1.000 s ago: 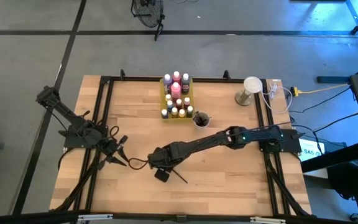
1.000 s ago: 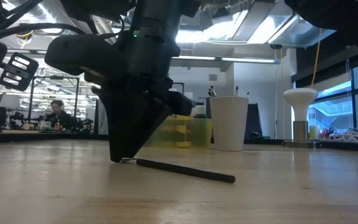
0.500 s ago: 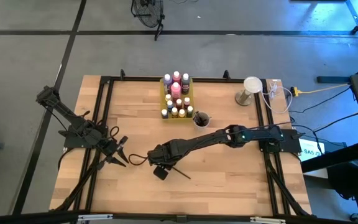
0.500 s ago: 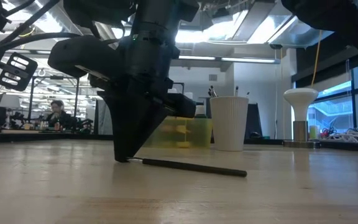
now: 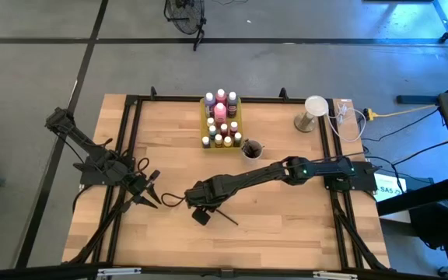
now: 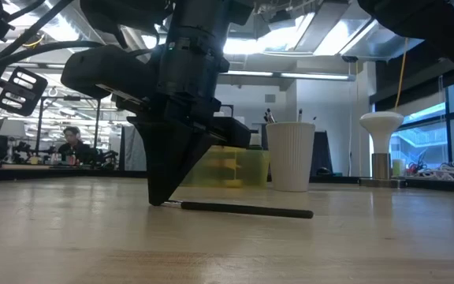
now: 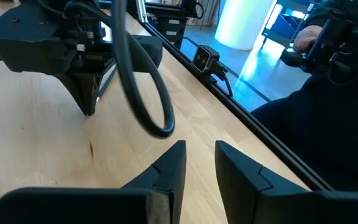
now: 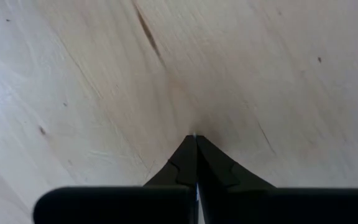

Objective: Pick & Place Paint Supplies
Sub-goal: Put the black paintbrush into the white cup

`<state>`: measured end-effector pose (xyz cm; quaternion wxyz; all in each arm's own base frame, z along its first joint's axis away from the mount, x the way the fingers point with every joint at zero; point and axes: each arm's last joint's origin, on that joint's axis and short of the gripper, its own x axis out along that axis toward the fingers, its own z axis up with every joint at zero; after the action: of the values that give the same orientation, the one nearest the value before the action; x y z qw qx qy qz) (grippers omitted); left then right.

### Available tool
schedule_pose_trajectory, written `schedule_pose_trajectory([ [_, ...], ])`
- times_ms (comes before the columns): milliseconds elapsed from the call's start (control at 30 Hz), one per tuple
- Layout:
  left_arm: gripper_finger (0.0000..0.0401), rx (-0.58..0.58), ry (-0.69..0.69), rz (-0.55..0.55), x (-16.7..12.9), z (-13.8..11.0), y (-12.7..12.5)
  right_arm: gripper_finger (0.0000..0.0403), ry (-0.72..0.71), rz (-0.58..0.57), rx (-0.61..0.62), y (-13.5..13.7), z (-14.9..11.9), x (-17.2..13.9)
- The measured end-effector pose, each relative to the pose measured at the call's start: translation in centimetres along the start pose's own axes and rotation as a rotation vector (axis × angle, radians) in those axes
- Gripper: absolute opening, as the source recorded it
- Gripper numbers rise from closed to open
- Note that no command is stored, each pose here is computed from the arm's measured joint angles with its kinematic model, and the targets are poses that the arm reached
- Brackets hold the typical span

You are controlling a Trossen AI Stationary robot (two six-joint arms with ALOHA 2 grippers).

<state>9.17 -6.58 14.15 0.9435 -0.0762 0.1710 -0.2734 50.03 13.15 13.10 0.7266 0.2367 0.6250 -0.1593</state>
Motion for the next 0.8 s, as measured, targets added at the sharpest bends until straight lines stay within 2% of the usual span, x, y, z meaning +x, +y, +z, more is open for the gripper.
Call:
schedule_pose_trajectory([
  [267,0.0080,-0.009,0.000,-0.001,0.0,0.0,0.0,0.0001,-0.043,-0.031,-0.008,0.3,-0.3,-0.8],
  [433,0.0083,-0.009,0.001,-0.001,0.0,0.0,0.0,0.0001,-0.078,-0.119,-0.021,0.2,-1.0,-2.5],
  [700,0.0083,0.030,-0.005,0.005,0.0,0.0,0.0,0.0000,-0.235,-0.136,-0.009,0.5,-2.4,-10.2],
  [800,0.0084,0.052,-0.011,0.012,0.0,0.1,0.0,0.0000,-0.317,-0.132,-0.009,0.3,-3.3,-14.2],
])
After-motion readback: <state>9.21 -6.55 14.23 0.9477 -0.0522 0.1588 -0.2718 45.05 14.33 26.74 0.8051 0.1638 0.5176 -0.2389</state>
